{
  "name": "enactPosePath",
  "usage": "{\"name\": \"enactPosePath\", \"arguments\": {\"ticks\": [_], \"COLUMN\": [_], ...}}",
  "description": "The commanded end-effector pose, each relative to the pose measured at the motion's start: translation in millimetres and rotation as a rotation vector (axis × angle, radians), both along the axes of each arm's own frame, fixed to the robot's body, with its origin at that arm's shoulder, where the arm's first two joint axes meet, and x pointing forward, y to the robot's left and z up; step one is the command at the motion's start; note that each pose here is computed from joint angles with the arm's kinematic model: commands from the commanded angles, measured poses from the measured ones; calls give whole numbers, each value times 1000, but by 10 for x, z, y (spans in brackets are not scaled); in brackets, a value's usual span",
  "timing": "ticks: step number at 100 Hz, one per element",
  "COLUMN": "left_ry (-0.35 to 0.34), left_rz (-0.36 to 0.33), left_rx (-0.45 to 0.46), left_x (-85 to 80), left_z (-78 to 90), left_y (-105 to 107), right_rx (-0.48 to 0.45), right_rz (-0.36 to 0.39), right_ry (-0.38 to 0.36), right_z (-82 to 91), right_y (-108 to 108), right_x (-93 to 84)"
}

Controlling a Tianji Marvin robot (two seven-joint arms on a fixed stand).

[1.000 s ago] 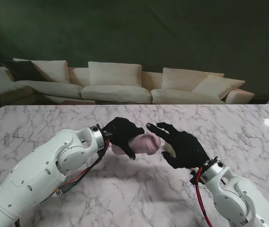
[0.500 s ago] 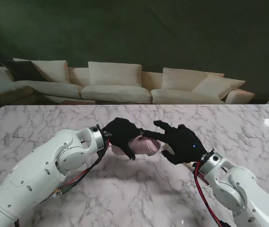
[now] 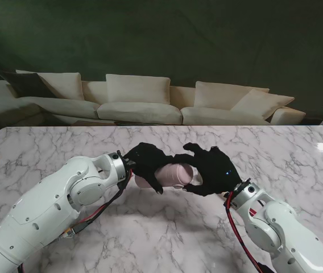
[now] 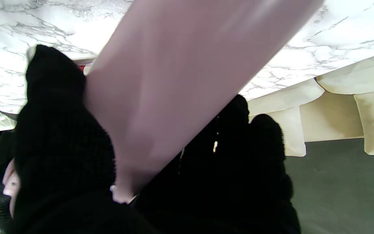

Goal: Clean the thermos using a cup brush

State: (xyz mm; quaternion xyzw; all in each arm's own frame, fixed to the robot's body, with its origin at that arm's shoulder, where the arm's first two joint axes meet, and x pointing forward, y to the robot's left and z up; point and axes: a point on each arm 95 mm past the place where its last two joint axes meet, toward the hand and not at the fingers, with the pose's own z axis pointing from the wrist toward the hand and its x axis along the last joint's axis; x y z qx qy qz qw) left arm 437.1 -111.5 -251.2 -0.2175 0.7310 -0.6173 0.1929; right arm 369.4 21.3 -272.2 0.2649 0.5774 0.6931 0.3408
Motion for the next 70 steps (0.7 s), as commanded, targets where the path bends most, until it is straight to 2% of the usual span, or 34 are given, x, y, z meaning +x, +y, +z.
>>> {"name": "enactPosePath", "arguments": {"ticks": [1,12,23,47,59,70], "left_ry": [0,4,7,12,14,16], "left_rz": [-5,0,3,7,8,10], "left_rx": [1,4,4,1,0,0], "left_x": [10,21,22,32,40,48], "left_z": [41,32,23,13,10,5], "left_y": [-39,-42,-47,-61,-65,-68], "right_rx": [18,67,112,187,194,204], "right_rz": [-17,-48,-67,-77,-82,-90], "right_ry": [11,15,-15,-47,-40,4], "right_z": [-45,-69,-80,-81,-88,-103], "right_y": [52,111,170,243,251,241], "right_x": [-5,-21,-36,-57,-65,-82]}}
